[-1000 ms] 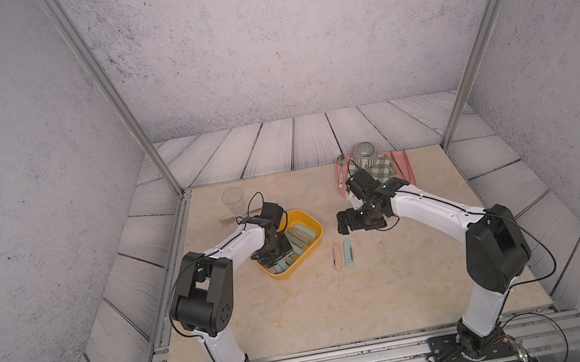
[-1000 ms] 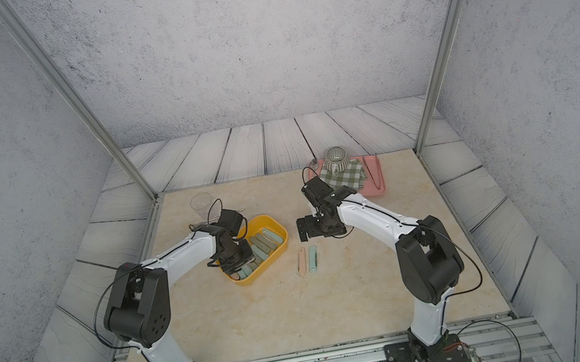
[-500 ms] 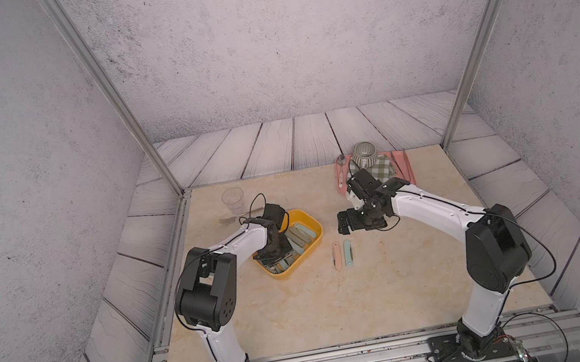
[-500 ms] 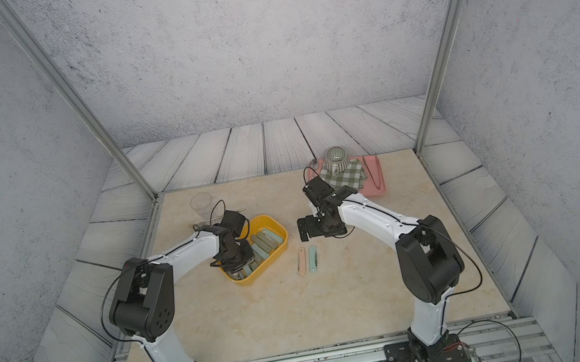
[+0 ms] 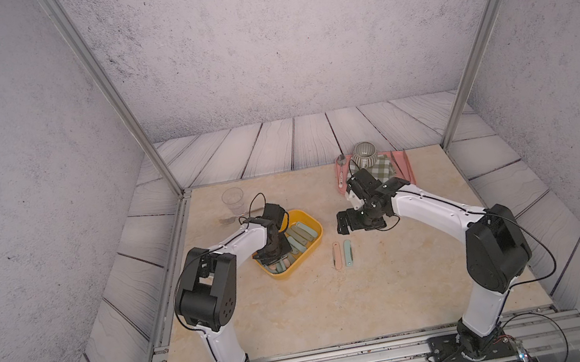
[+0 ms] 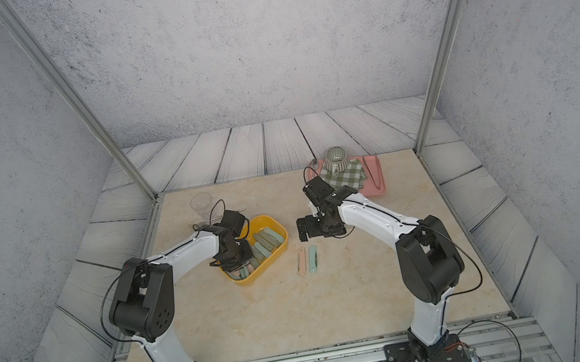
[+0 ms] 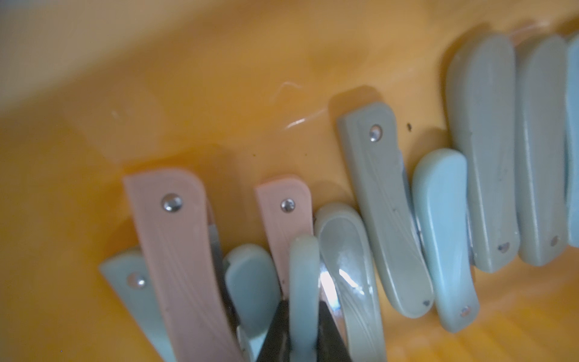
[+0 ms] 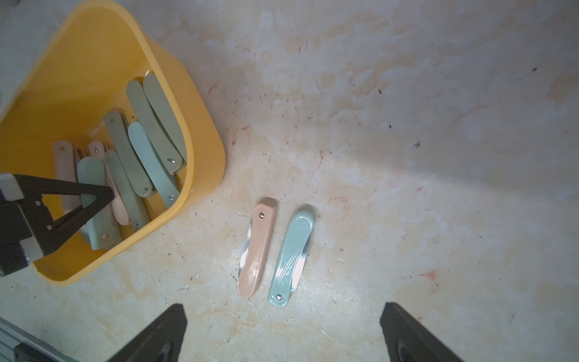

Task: Take the fruit knife out of the storage box
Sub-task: Pick up the fruit knife from the storage box, then place the fruit knife at the center of the board.

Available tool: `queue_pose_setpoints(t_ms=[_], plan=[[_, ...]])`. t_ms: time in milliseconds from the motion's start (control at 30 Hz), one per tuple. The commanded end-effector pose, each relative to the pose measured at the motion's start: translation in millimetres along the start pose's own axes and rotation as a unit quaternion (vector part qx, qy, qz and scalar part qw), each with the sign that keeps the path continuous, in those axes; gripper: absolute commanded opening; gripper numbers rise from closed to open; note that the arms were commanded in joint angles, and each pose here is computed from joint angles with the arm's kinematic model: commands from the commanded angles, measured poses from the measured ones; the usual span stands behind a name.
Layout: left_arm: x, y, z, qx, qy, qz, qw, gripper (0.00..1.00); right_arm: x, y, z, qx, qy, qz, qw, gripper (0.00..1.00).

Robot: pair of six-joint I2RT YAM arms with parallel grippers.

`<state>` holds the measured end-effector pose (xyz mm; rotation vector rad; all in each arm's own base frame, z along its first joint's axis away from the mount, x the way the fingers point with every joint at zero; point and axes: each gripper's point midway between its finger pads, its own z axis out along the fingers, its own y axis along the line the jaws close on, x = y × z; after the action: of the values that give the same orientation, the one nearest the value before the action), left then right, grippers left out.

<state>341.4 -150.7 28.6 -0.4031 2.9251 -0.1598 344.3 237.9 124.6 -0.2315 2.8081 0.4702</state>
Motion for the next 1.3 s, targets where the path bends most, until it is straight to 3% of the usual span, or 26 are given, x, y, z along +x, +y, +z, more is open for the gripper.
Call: queue_pose_setpoints(t_ms=[0,333,633,933,1267], plan=[[-7,-2,-17,0.003,-0.017,0.015,1.0,0.13,-5,4,-3,-0.006,-0.003,-0.005,1.0,0.99],[-23,-10,-55,0.02,-0.059,0.049,0.997,0.0,-11,8,-4,-0.011,-0.006,-0.005,1.0,0.99],[-25,-34,-111,0.098,-0.108,0.112,0.983,0.0,-18,10,-13,-0.005,-0.011,-0.009,1.0,0.99],[20,-53,-153,0.17,-0.093,0.165,0.967,0.0,-24,11,-27,0.0,-0.021,-0.001,1.0,0.99],[85,-49,-142,0.204,-0.054,0.17,0.963,0.0,-28,3,-34,-0.017,-0.024,0.043,0.999,0.99]])
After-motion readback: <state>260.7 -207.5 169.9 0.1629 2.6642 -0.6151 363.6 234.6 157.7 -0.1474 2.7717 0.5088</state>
